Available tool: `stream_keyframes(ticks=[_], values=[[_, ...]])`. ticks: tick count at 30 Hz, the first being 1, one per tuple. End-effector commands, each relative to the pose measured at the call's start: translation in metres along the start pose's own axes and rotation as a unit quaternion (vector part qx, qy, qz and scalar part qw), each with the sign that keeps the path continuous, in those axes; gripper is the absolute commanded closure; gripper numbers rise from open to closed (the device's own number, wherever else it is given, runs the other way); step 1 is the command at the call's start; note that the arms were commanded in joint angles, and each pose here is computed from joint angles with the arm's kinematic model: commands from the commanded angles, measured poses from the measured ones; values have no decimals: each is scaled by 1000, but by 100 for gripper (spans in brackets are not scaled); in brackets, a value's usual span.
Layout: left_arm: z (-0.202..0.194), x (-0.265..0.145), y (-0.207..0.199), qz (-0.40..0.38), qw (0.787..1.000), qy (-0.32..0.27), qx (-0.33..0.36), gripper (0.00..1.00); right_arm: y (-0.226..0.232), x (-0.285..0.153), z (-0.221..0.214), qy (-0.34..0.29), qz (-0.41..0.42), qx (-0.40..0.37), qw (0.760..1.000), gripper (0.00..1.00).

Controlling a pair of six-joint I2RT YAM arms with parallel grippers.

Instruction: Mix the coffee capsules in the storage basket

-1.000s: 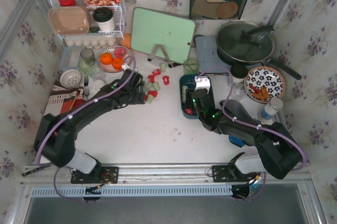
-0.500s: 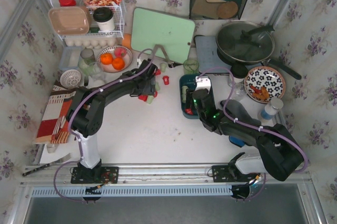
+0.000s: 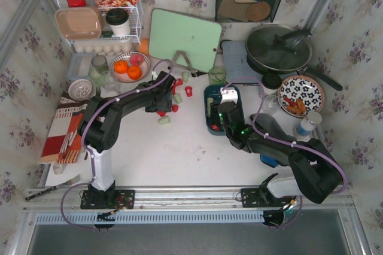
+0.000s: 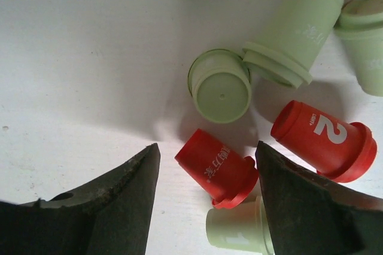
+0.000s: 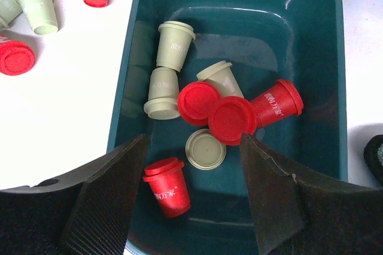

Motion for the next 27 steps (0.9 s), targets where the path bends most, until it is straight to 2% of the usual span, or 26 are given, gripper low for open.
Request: stream_keyframes(ticks=[1,4,8,15,17,22,27], values=[[-4,0,1,-4,1000,7,-8,32,4,2,4,-8,5,2,1000,29],[-6,0,1,-7,1000,9,-10,37,4,2,4,-7,5,1,1000,29],[-6,-2,2,-18,1000,4,-11,56,3,2,4,-6,5,1,1000,29],[2,-33,10,-22,998,-44,-24,58,4,2,5,-7,6,2,1000,29],[6,-48,11,-38,996,-72,-32,61,4,1,6,-9,5,3,1000,29],[19,-92,-2,-118,980,-157,-30,63,2,-2,9,-22,0,10,1000,29],[32,-117,-40,-212,953,-218,9,62,-6,-12,15,-58,-17,33,998,29]])
Point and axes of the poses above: each gripper's point midway between its finger pads, its own x axis out along the fingers, its own y axis along the line the jaws close on, z = x × y, the point moved 9 cm from there along -x, back along the fingers, and after that the axes turned 8 degrees about x, right-handed, at the moved point
